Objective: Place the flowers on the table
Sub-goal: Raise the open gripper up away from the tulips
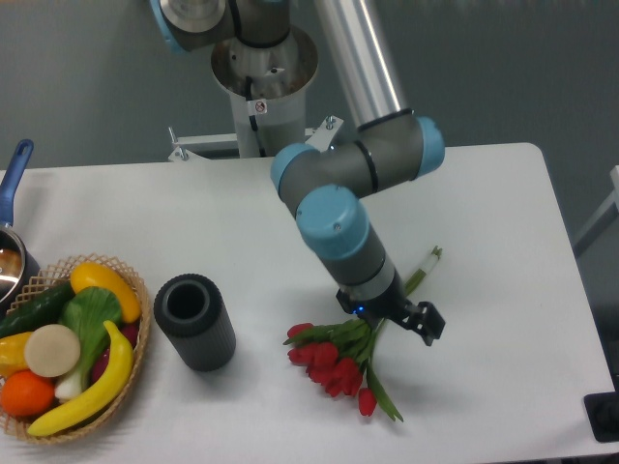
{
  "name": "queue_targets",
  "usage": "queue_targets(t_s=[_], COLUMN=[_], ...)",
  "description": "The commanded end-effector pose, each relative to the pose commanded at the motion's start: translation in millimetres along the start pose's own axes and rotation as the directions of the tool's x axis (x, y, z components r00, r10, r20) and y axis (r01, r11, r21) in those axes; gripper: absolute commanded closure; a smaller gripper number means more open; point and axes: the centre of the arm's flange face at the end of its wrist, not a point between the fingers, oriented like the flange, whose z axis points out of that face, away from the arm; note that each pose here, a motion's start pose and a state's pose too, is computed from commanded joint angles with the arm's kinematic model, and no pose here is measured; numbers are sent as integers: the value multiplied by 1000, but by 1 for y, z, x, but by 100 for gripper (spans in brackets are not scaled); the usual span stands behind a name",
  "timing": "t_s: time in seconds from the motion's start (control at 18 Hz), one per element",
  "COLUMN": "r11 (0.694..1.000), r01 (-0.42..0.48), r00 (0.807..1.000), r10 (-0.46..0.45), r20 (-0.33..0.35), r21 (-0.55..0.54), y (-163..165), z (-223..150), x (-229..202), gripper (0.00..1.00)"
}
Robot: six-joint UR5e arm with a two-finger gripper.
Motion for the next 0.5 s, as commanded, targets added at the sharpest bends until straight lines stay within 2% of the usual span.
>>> queue_targets(t_s=[0.06, 0.11, 0.17, 0.28, 0.33, 0.5], r11=[1000, 1000, 998, 976, 966, 955], r01=[18, -1, -66, -216, -258, -295], r00=[1000, 998, 994, 965, 951, 923], r10=[-17, 1, 65, 210, 250, 295], r20=[-21, -55, -92, -158, -180, -248], r21=[11, 8, -3, -19, -20, 40], y=[12, 23, 32, 49, 59, 90], z=[-8, -16, -22, -33, -38, -55], x=[-11, -19, -23, -27, -31, -46], gripper=[0, 0, 0, 0, 0, 0])
